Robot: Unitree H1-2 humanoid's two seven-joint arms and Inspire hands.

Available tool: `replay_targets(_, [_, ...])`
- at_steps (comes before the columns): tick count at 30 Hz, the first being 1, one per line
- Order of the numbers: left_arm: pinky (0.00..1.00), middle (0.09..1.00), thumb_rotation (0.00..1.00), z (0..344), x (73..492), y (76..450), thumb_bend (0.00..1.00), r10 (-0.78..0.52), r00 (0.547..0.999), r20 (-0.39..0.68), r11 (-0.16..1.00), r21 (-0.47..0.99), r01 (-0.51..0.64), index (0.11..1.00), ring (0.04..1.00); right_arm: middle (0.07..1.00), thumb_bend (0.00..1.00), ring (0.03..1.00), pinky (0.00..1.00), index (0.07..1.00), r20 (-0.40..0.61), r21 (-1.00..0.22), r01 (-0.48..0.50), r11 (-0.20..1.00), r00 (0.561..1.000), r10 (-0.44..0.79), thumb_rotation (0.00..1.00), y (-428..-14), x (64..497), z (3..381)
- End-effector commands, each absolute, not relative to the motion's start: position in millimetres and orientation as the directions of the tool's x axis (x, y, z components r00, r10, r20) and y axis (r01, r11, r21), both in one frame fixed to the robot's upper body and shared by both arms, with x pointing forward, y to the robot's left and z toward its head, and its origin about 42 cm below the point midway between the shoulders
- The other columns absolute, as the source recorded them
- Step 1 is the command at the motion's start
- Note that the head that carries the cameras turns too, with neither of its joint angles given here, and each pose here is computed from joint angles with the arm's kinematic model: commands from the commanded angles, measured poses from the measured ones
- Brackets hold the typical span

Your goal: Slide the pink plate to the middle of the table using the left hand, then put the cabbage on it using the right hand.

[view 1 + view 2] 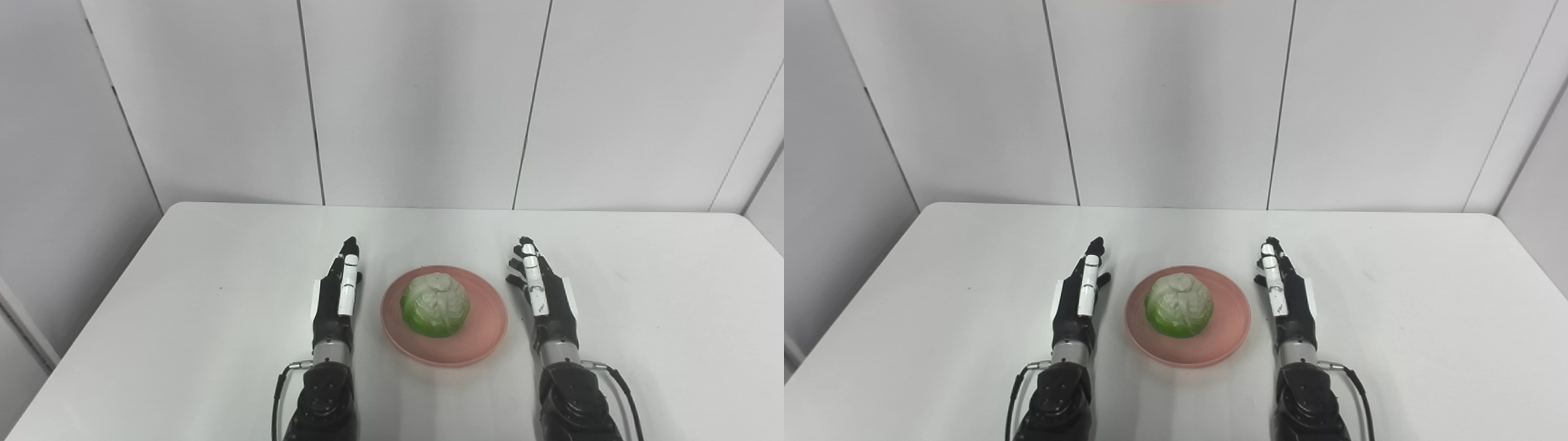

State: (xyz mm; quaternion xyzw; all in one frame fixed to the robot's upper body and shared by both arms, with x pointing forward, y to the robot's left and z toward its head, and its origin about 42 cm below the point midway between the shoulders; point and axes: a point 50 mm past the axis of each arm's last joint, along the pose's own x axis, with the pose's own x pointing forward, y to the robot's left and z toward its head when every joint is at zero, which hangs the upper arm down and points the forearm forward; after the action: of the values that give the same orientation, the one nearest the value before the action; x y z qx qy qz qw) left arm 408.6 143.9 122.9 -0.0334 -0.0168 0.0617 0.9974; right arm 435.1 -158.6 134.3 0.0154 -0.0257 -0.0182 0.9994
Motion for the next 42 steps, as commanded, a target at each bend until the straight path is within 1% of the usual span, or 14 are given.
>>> replay_targets(1, [1.0,0.941,1.0,132,414,147,0.58,0.138,0.989,0.06,0.99,-0.044,-0.135,0.881,0.962,0.903,0.68,0.887,0.88,0.895,0.081,0.036,0.037,0.999,0.996,-0.04,1.0,-154,436,140])
replay_targets(6, [1.0,0.949,0.97,134,418,147,0.62,0.124,0.991,0.05,0.99,-0.066,-0.121,0.898,0.975,0.927,0.7,0.924,0.93,0.903,0.071,0.014,0.075,0.997,0.995,-0.076,1.0,-157,432,136])
replay_targets(7, [0.99,0.949,0.99,135,418,146,0.63,0.122,0.991,0.048,0.991,-0.059,-0.119,0.899,0.969,0.945,0.71,0.937,0.95,0.914,0.069,0.012,0.077,0.997,0.995,-0.077,1.0,-157,432,136])
replay_targets(13, [1.0,0.952,0.99,134,418,145,0.64,0.12,0.992,0.045,0.989,-0.089,-0.116,0.894,0.992,0.944,0.7,0.954,0.95,0.92,0.074,-0.006,0.084,0.996,0.994,-0.083,1.0,-156,427,130])
replay_targets(14, [1.0,0.957,0.99,135,417,145,0.64,0.119,0.992,0.044,0.989,-0.092,-0.114,0.898,0.992,0.946,0.71,0.946,0.94,0.918,0.074,-0.006,0.084,0.996,0.994,-0.084,1.0,-155,427,130])
replay_targets(18, [1.0,0.967,0.99,134,415,143,0.64,0.111,0.993,0.043,0.988,-0.113,-0.105,0.906,0.999,0.957,0.75,0.947,0.94,0.928,0.096,-0.017,0.076,0.997,0.993,-0.074,1.0,-157,424,127])
replay_targets(21, [1.0,0.97,0.99,134,413,143,0.68,0.105,0.993,0.052,0.988,-0.121,-0.098,0.917,0.998,0.977,0.77,0.974,0.99,0.96,0.114,-0.022,0.061,0.998,0.992,-0.058,1.0,-159,423,125])
replay_targets(23, [1.0,0.968,0.97,133,412,144,0.69,0.104,0.992,0.067,0.985,-0.144,-0.094,0.919,1.0,0.982,0.76,0.986,1.0,0.966,0.141,0.017,0.052,0.999,0.989,-0.054,1.0,-160,422,124])
replay_targets(26, [1.0,0.965,0.97,128,410,143,0.68,0.103,0.988,0.119,0.982,-0.17,-0.082,0.922,1.0,0.972,0.79,0.973,0.98,0.967,0.195,0.036,0.046,0.998,0.979,-0.052,1.0,-163,419,122])
replay_targets(31, [1.0,0.948,0.96,123,407,141,0.69,0.111,0.98,0.167,0.982,-0.169,-0.082,0.923,0.968,0.956,0.81,0.939,0.97,0.968,0.243,0.041,0.045,0.998,0.969,-0.053,1.0,-164,416,121])
replay_targets(36, [0.99,0.931,0.93,122,407,141,0.7,0.121,0.974,0.193,0.982,-0.165,-0.089,0.908,0.944,0.951,0.81,0.933,0.96,0.969,0.261,0.065,0.035,0.997,0.964,-0.051,1.0,-162,417,121])
replay_targets(39, [1.0,0.923,0.91,123,408,141,0.68,0.124,0.972,0.199,0.982,-0.164,-0.092,0.9,0.945,0.947,0.85,0.932,0.97,0.96,0.261,0.078,0.024,0.997,0.964,-0.044,1.0,-161,417,120])
replay_targets(41, [1.0,0.922,0.91,123,408,141,0.67,0.125,0.97,0.209,0.983,-0.159,-0.092,0.899,0.945,0.95,0.86,0.939,0.98,0.963,0.261,0.084,0.016,0.996,0.965,-0.038,1.0,-161,417,120])
replay_targets(42, [0.99,0.916,0.9,123,409,141,0.65,0.125,0.968,0.216,0.983,-0.157,-0.092,0.895,0.942,0.951,0.86,0.939,0.98,0.963,0.262,0.086,0.014,0.996,0.964,-0.036,1.0,-162,417,120])
